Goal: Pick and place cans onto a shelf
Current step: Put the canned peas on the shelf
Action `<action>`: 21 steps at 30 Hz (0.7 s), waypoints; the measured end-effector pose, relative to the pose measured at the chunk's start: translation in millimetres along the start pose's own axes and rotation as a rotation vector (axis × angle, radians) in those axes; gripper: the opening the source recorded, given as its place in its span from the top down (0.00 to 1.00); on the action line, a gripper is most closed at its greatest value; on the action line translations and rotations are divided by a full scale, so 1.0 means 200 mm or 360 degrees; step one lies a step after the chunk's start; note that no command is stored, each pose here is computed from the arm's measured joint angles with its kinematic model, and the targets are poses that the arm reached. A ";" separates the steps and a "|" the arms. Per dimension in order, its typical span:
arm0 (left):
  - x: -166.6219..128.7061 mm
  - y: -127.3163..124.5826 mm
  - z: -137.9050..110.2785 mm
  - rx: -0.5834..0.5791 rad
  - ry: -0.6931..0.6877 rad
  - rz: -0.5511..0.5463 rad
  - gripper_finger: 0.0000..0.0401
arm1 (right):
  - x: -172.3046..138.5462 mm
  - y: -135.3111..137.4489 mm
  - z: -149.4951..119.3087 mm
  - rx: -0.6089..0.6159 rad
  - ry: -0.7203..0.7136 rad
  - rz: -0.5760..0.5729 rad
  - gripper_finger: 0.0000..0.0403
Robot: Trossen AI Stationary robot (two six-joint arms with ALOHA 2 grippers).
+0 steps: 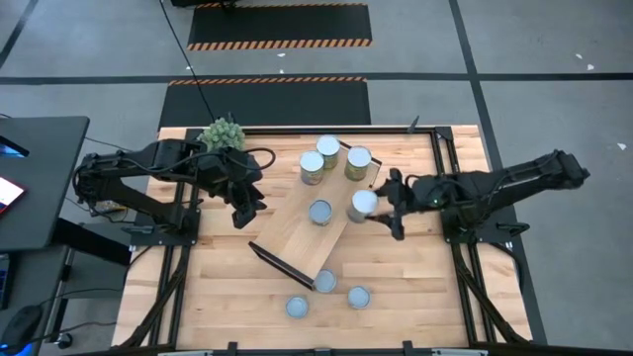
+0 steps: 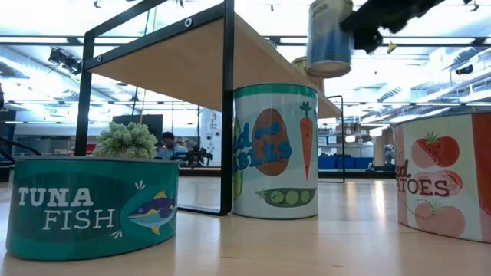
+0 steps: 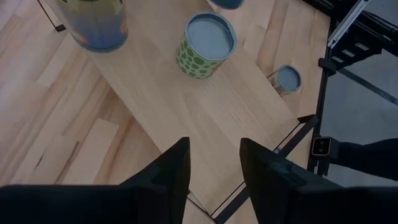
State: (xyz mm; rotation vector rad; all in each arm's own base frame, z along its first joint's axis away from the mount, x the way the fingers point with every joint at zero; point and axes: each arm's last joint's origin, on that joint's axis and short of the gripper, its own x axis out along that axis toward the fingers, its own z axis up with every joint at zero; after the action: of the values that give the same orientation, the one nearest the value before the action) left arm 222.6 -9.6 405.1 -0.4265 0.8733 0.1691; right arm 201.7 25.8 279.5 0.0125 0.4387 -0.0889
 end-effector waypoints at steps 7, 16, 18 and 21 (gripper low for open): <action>0.00 0.00 0.00 0.0002 0.0000 0.0000 0.64 | 0.13 -0.08 0.00 0.0032 0.0034 -0.0091 0.29; 0.00 0.00 0.00 -0.0004 -0.0001 0.0000 0.64 | 0.24 -0.13 -0.02 0.0081 0.0050 -0.0170 0.23; 0.00 0.00 0.00 -0.0004 -0.0001 0.0000 0.64 | 0.24 -0.14 -0.02 0.0077 0.0068 -0.0183 0.19; 0.00 0.00 0.00 -0.0003 0.0000 0.0000 0.64 | 0.24 -0.15 -0.04 0.0069 0.0105 -0.0253 0.13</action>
State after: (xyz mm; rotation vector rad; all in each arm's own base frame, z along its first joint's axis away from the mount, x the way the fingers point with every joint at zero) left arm 222.6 -9.7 405.1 -0.4282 0.8732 0.1696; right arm 238.4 -7.3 252.5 0.0231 0.5035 -0.2547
